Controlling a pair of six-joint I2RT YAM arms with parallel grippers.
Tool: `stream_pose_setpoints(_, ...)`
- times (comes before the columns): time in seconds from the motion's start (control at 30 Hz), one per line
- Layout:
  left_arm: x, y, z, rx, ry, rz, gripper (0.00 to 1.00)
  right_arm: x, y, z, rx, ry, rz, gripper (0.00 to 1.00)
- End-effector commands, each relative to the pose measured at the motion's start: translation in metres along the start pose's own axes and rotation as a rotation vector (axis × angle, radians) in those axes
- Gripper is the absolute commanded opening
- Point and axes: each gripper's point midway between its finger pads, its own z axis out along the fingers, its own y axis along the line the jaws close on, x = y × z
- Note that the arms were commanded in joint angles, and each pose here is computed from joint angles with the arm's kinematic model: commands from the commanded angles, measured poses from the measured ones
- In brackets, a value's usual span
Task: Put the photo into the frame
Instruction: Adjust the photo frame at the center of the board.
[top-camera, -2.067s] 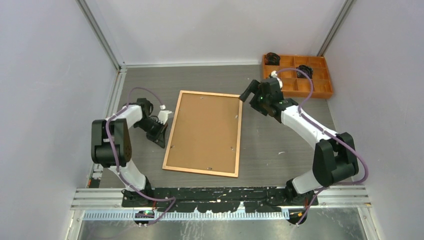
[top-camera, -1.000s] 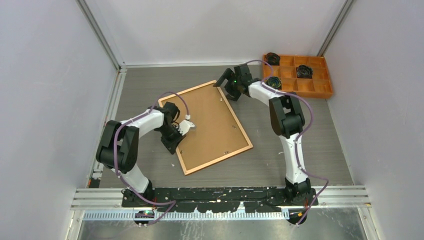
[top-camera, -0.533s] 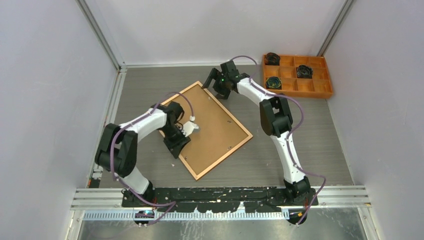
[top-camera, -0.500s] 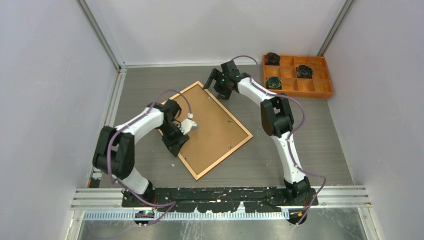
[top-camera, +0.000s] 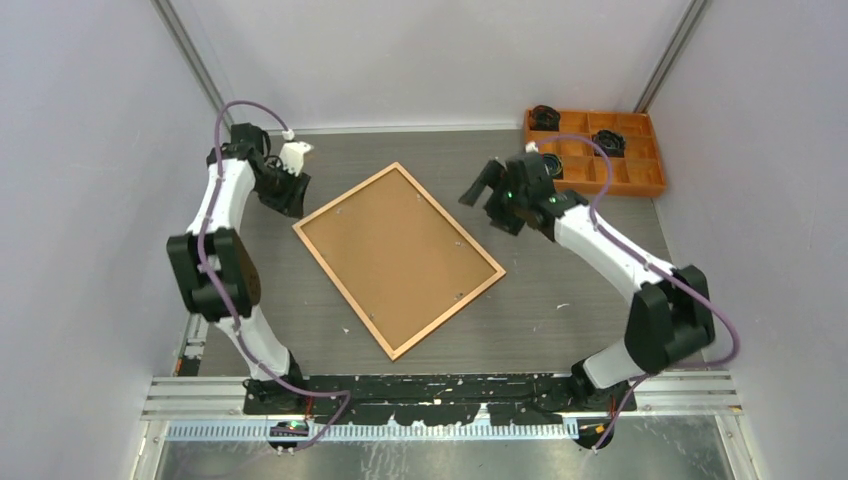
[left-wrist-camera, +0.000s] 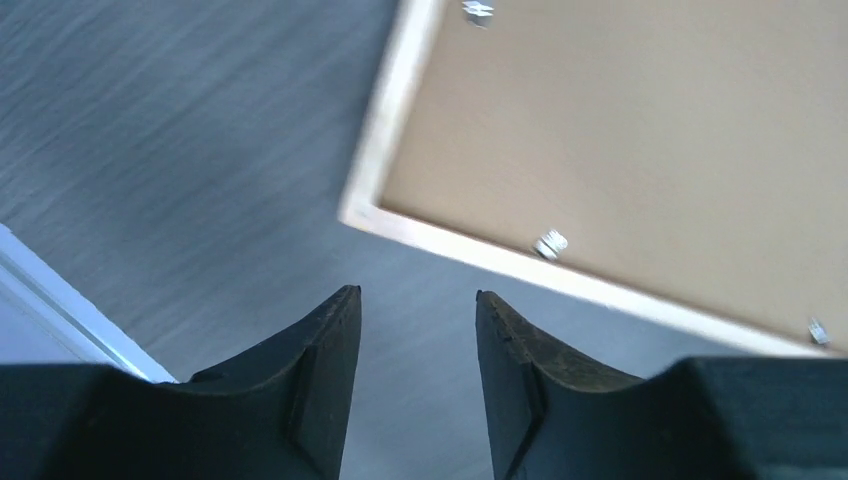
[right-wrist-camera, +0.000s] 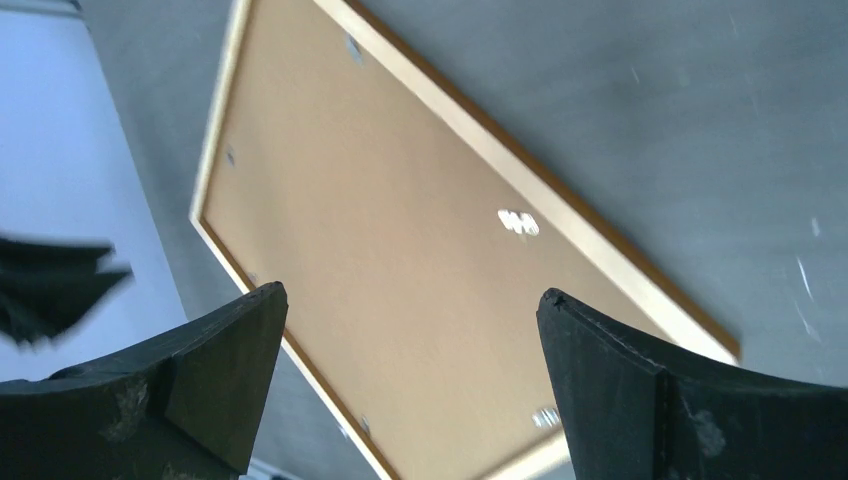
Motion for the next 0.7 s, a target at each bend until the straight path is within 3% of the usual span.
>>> stream_pose_setpoints(0.0, -0.024, 0.063, 0.036, -0.120, -0.029, -0.143, 0.46, 0.050, -0.035, -0.019, 0.006, 0.083, 0.116, 1.00)
stream_pose_setpoints(0.17, -0.030, 0.101, 0.076, -0.176, -0.004, -0.219, 0.37, 0.095, -0.056, -0.040, -0.006, 0.176, 0.177, 1.00)
stream_pose_setpoints(0.33, -0.015, 0.103, 0.106, -0.141, 0.056, -0.259, 0.34, 0.123, -0.067, -0.048, -0.005, 0.228, 0.201, 1.00)
stream_pose_setpoints(0.67, 0.045, 0.029, 0.118, 0.085, 0.184, -0.158, 0.33, 0.134, -0.081, -0.014, 0.072, 0.279, 0.145, 1.00)
